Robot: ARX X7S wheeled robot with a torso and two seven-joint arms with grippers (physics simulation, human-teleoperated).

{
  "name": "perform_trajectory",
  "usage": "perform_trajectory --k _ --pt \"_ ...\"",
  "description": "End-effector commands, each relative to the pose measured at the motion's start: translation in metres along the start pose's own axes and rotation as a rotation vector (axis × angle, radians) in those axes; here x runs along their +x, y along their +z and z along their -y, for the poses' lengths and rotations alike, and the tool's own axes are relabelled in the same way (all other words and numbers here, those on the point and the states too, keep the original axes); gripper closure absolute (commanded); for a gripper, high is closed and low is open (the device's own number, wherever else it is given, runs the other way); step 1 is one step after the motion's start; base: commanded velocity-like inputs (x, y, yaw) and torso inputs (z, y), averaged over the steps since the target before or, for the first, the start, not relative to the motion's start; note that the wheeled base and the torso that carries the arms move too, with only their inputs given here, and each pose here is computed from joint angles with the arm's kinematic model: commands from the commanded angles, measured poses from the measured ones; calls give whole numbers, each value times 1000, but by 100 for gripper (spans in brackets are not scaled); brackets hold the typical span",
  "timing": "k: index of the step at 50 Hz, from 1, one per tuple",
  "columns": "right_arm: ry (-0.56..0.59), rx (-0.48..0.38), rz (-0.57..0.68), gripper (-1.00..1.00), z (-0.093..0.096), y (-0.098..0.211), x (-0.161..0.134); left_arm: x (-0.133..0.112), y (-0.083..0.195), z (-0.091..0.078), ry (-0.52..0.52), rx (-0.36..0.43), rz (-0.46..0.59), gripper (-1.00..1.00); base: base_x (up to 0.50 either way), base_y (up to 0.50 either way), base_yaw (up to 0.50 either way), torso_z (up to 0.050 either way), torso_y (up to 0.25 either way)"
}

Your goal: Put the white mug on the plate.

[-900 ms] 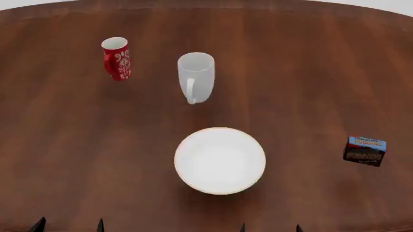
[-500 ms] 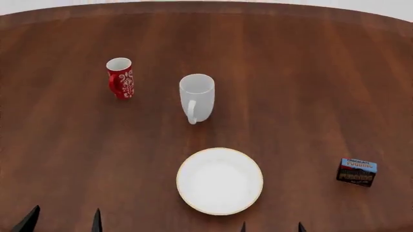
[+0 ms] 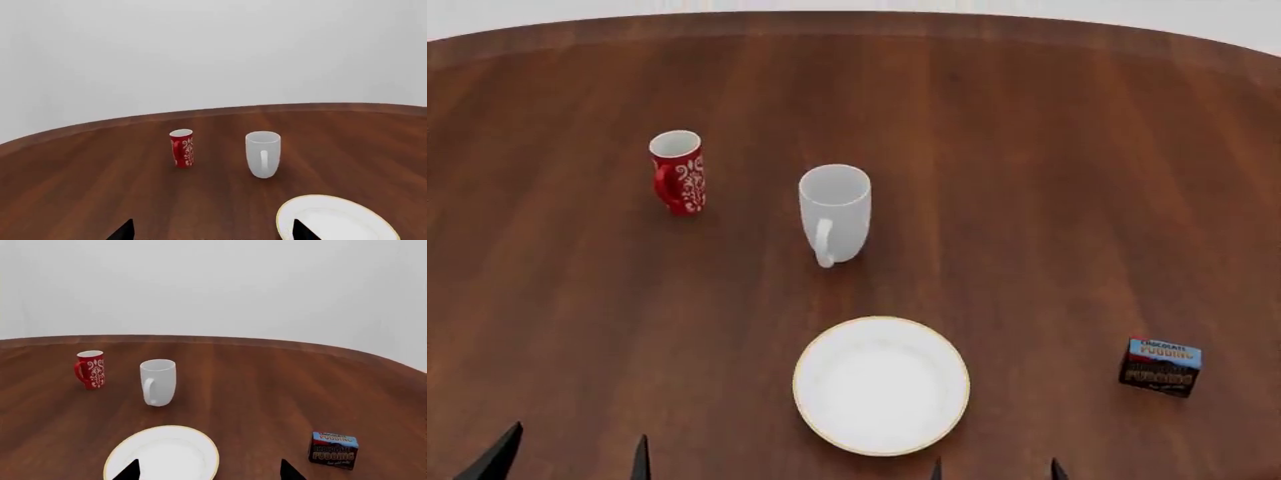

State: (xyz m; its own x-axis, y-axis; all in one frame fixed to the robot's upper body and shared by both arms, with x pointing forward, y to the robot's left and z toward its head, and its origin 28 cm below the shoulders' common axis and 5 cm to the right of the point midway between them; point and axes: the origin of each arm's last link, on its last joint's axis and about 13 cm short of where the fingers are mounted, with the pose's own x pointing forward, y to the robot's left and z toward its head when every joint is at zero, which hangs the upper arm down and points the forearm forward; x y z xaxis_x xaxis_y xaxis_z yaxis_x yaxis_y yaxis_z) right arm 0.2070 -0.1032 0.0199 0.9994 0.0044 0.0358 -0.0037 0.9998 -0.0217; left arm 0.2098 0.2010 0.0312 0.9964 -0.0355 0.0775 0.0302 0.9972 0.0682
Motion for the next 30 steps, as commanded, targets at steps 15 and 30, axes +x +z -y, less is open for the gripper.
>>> perform_trajectory --k 15,30 --pt "-2 -18 9 -100 1 3 0 -2 -8 2 -16 -12 -69 -100 0 500 0 0 0" --pt "-21 -8 3 -100 2 5 1 -1 -8 -1 -1 0 -84 -100 5 467 0 0 0"
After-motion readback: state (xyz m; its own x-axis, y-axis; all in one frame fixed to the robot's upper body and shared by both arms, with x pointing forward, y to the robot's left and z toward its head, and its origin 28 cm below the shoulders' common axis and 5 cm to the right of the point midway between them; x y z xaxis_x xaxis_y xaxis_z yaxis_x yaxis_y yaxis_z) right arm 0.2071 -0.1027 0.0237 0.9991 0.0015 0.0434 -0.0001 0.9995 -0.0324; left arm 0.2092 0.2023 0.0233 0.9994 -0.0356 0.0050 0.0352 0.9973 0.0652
